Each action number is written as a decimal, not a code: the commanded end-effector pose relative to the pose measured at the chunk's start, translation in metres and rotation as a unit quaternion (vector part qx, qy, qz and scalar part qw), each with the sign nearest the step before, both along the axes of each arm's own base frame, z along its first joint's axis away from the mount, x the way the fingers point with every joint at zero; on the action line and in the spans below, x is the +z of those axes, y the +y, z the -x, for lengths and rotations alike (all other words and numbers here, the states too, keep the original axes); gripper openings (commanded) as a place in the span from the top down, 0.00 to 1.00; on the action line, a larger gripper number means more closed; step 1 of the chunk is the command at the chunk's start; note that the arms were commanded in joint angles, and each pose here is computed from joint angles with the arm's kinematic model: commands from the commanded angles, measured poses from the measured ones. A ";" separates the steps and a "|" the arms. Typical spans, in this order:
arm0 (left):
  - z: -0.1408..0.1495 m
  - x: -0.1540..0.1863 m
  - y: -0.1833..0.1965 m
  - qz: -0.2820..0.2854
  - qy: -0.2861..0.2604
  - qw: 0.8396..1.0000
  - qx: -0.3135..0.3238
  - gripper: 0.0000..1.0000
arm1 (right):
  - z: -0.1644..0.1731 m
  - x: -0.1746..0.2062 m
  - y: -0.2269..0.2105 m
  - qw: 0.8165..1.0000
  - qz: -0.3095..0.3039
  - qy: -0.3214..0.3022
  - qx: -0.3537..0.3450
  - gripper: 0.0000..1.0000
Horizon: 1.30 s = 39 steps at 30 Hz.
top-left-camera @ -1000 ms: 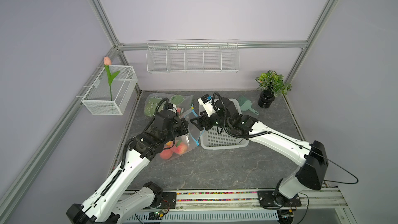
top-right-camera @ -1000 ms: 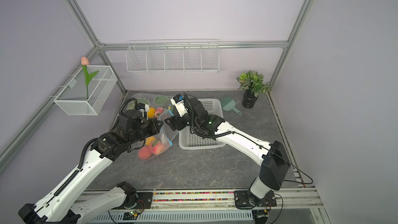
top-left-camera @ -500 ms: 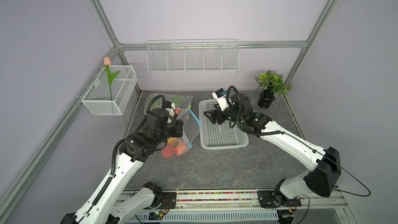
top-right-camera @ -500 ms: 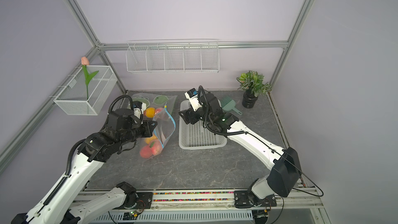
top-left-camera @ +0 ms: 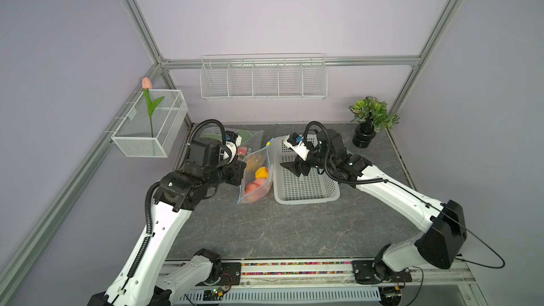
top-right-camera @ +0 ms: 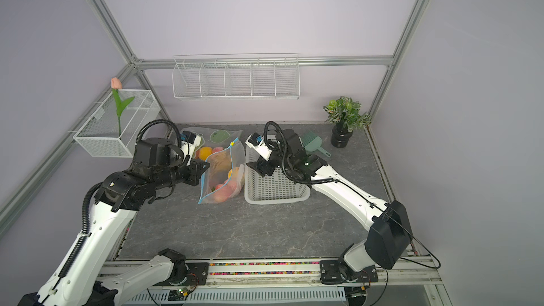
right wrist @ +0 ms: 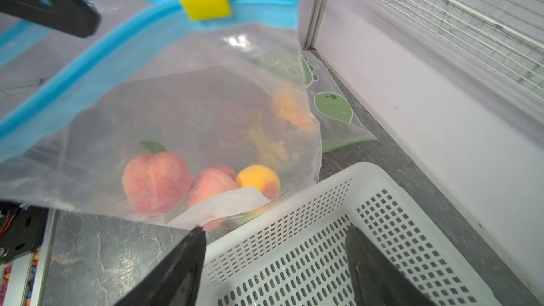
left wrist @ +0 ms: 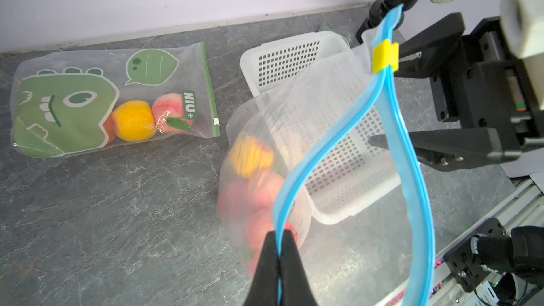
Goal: Place the peach in a zip-top bag and seal the zipper
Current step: Zip the zipper on the zipper food storage bag.
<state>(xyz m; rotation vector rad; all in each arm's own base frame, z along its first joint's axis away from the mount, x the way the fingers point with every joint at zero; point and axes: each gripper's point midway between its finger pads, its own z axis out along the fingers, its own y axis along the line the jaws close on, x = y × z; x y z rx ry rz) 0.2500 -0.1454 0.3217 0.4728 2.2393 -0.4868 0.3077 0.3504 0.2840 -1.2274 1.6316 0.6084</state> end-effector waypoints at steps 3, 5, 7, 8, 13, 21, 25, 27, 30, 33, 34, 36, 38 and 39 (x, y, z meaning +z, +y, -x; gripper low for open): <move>0.011 0.004 -0.005 -0.012 -0.002 0.998 -0.062 1.00 | 0.011 0.016 0.005 0.992 0.010 -0.091 0.086 0.26; 0.012 0.003 -0.007 -0.011 0.004 0.997 -0.070 1.00 | 0.013 0.021 0.006 0.989 0.015 -0.103 0.103 0.29; 0.013 0.002 -0.009 -0.009 0.007 0.997 -0.075 1.00 | 0.011 0.026 0.007 0.987 0.021 -0.112 0.110 0.30; 0.013 0.002 -0.009 -0.008 0.005 0.997 -0.075 1.00 | 0.009 0.028 0.008 0.987 0.024 -0.115 0.111 0.30; 0.013 0.005 -0.010 -0.003 0.001 0.997 -0.073 1.00 | 0.002 0.039 0.015 0.984 0.027 -0.125 0.125 0.34; 0.013 0.006 -0.012 0.005 0.003 0.997 -0.075 1.00 | -0.004 0.048 0.028 0.979 0.034 -0.122 0.160 0.38; 0.013 0.006 -0.012 0.006 0.003 0.997 -0.075 1.00 | -0.005 0.049 0.032 0.977 0.037 -0.116 0.174 0.41; 0.012 0.006 -0.012 0.006 0.002 0.997 -0.073 1.00 | -0.002 0.048 0.033 0.976 0.038 -0.111 0.184 0.44; 0.010 0.006 -0.011 0.005 0.003 0.998 -0.068 1.00 | 0.003 0.051 0.034 0.974 0.031 -0.110 0.196 0.48; 0.010 0.006 -0.011 0.004 0.001 0.998 -0.065 1.00 | 0.006 0.054 0.034 0.973 0.029 -0.110 0.201 0.53; 0.009 0.006 -0.010 0.004 0.001 0.998 -0.064 1.00 | 0.006 0.054 0.033 0.973 0.028 -0.109 0.202 0.55; 0.009 0.006 -0.011 0.005 0.002 0.998 -0.064 1.00 | 0.008 0.053 0.034 0.972 0.028 -0.107 0.205 0.57; 0.009 0.006 -0.012 0.008 0.003 0.998 -0.067 1.00 | 0.008 0.053 0.034 0.972 0.028 -0.107 0.206 0.57; 0.009 0.005 -0.012 0.008 0.005 0.998 -0.067 1.00 | 0.008 0.053 0.035 0.972 0.027 -0.106 0.207 0.57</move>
